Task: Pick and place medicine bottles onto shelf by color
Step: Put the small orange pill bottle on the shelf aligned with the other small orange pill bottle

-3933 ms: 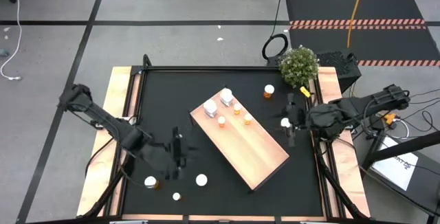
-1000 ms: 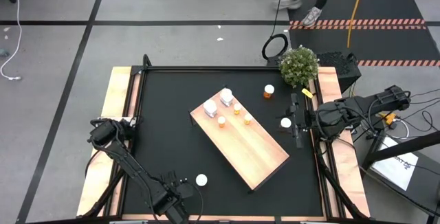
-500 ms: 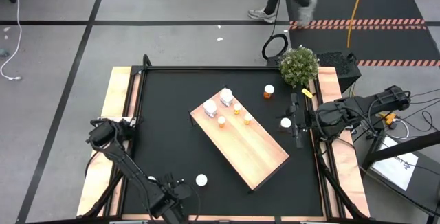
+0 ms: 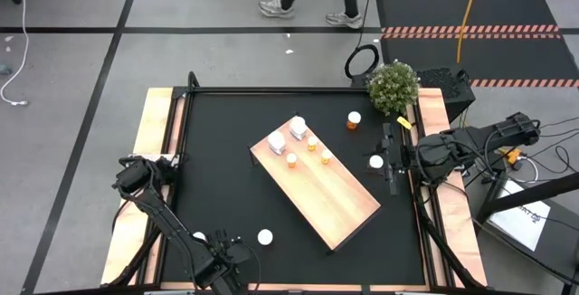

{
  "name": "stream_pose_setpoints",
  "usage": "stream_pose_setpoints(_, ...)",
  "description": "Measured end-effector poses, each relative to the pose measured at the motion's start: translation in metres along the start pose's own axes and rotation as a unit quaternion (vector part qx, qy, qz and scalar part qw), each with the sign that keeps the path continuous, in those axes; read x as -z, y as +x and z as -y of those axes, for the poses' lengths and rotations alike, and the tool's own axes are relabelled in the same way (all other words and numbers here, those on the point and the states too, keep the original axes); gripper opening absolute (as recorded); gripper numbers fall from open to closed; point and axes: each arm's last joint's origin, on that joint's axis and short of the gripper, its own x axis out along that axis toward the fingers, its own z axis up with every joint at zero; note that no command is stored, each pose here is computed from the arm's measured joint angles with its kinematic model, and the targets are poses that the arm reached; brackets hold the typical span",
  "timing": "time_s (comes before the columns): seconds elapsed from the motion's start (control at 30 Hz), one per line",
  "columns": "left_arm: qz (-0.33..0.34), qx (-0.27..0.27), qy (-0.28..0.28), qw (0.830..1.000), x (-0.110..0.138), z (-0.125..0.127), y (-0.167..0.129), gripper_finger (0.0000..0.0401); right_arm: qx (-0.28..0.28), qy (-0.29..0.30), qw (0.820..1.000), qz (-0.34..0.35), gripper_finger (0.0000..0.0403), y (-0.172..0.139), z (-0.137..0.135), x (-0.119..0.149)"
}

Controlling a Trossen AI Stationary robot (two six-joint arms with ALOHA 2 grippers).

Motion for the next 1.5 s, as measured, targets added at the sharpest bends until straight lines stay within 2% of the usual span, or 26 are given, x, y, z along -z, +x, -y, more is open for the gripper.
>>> stream_pose_setpoints(0.7,0.003,-0.014,0.007,1.0,0.003,-0.004,0.008,0.0147,0.0,0.0,1.0,0.0,0.016,0.0,0.0,0.0)
stream_pose_setpoints(0.9,0.007,-0.003,0.008,1.0,0.003,-0.002,0.008,0.0119,0.0,0.0,1.0,0.0,0.016,0.0,0.0,0.0)
stream_pose_setpoints(1.07,0.012,0.01,0.014,1.0,-0.001,0.0,0.007,0.0127,0.0,0.0,1.0,0.0,0.016,0.0,0.0,0.0)
stream_pose_setpoints(1.27,0.012,0.02,0.044,0.999,-0.016,0.0,0.0,0.0129,0.0,0.0,1.0,0.0,0.016,0.0,0.0,0.0)
stream_pose_setpoints(1.5,0.001,0.032,0.108,0.994,-0.057,-0.009,-0.026,0.0116,0.0,0.0,1.0,0.0,0.016,0.0,0.0,0.0)
